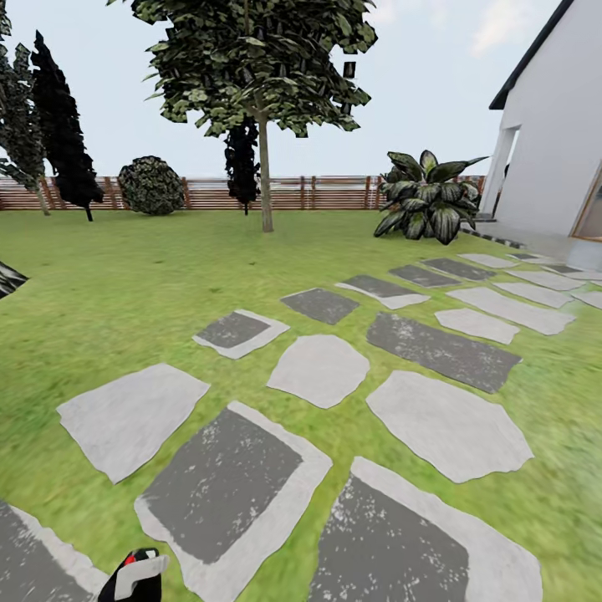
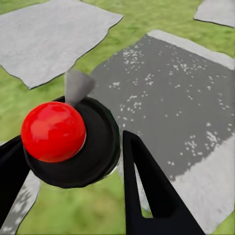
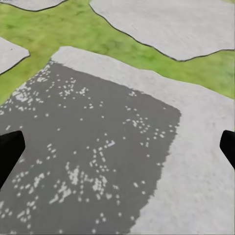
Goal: In the garden, pick up the pesticide atomizer on the floor and spray pesticide onto both trees until each tree trunk is fully covered.
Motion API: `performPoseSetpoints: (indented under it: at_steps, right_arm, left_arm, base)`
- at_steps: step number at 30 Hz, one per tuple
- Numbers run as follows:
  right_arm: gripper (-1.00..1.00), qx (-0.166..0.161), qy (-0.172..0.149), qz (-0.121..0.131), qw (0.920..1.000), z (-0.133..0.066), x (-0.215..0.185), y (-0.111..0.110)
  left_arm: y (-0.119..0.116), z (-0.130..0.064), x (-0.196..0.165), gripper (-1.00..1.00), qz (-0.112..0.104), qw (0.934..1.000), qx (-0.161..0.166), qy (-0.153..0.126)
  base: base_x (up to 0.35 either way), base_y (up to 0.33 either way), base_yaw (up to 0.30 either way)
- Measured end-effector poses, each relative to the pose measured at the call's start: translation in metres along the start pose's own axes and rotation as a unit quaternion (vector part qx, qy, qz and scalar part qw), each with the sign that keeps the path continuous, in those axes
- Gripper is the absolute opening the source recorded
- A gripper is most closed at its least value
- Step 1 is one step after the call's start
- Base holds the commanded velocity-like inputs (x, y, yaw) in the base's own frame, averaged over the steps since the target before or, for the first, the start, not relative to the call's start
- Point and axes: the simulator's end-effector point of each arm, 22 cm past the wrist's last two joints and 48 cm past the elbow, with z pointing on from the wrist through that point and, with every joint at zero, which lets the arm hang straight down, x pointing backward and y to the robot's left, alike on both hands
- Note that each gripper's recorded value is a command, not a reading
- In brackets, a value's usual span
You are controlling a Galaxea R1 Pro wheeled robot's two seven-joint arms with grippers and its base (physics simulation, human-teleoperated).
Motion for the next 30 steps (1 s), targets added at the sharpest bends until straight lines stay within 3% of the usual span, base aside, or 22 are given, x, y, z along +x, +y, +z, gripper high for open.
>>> performPoseSetpoints:
  at_steps: [30]
  right_arm:
    - [1.0, 0.0, 0.0, 0.0, 1.0, 0.0, 0.0001, 0.0003]
  left_arm:
    - [0.0006, 0.0005, -0.0015, -1.0, 0.0, 1.0, 0.0, -0.002]
  base:
    - [0.34, 0.0, 0.0]
